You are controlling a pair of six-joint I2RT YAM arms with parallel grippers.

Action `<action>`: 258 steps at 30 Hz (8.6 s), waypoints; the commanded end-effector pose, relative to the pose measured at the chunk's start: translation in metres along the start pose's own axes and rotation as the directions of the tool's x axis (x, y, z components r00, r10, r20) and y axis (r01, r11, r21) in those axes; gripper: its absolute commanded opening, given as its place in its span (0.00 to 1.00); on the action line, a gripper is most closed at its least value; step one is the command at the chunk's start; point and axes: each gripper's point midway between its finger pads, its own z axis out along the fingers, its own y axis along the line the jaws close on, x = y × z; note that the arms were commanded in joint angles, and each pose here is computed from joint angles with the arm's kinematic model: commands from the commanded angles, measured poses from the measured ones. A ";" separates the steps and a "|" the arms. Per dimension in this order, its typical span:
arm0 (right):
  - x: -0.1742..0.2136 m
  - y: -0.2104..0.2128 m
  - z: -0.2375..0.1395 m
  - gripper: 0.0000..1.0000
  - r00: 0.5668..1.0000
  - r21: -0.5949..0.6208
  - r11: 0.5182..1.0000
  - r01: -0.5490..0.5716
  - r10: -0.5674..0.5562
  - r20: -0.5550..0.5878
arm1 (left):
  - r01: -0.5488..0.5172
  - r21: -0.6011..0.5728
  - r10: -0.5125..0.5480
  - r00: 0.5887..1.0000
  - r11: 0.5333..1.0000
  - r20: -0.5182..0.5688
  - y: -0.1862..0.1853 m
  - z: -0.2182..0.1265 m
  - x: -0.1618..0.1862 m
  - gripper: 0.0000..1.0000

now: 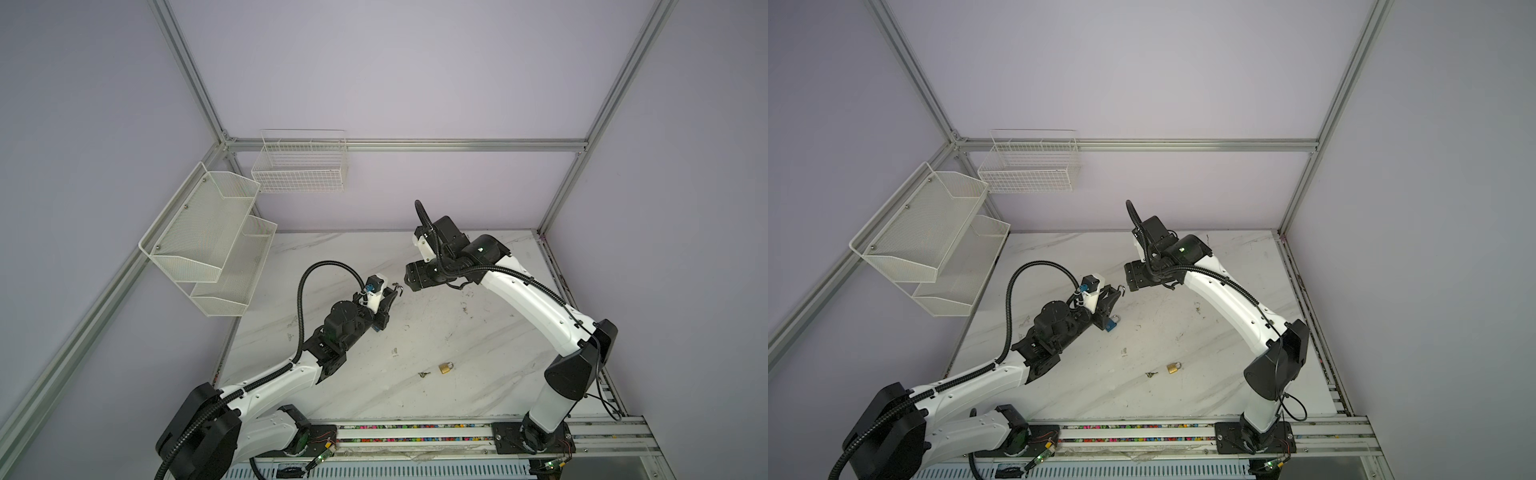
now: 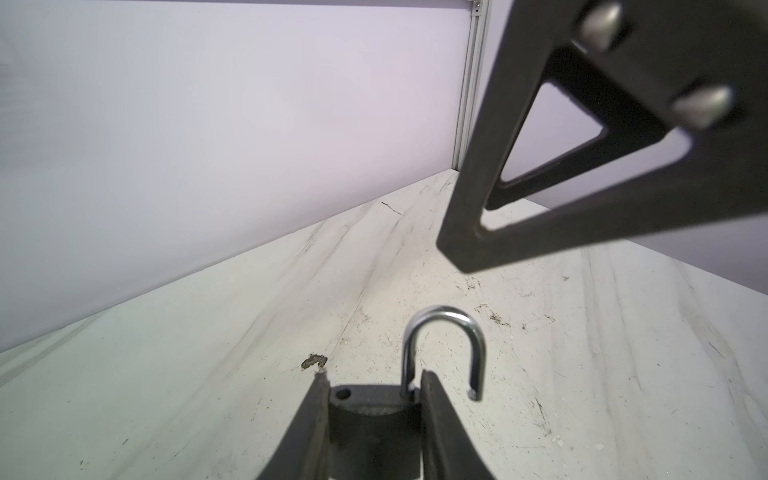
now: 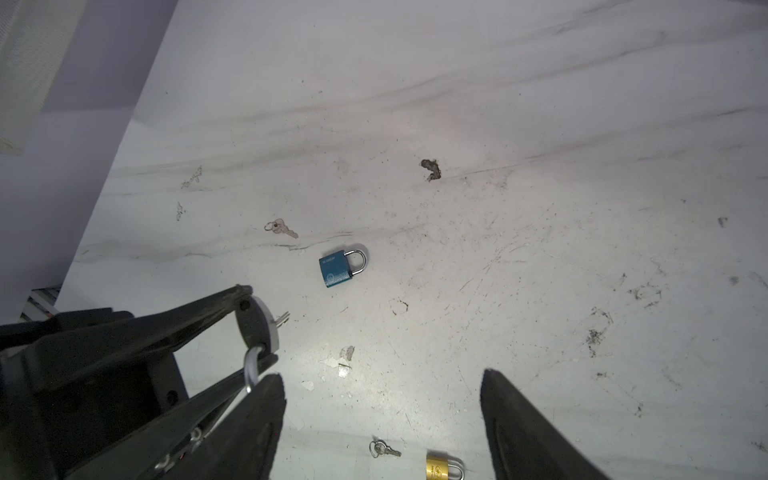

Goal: Unlock with the key

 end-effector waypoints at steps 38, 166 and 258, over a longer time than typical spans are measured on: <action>0.022 0.007 0.031 0.78 0.995 -0.029 0.997 0.078 -0.080 -0.053 | 0.031 -0.050 -0.026 0.995 0.998 0.094 0.010 -0.006 -0.038 0.00; 0.092 0.127 0.304 0.37 0.998 0.245 0.968 -0.056 0.046 0.047 | 0.570 -0.785 -0.848 0.517 0.244 0.112 0.196 -0.167 0.064 0.53; 0.062 0.133 0.199 0.00 0.997 -0.050 0.996 0.076 -0.075 0.033 | 0.721 -0.669 -0.940 0.328 0.181 0.099 0.167 -0.141 0.074 0.55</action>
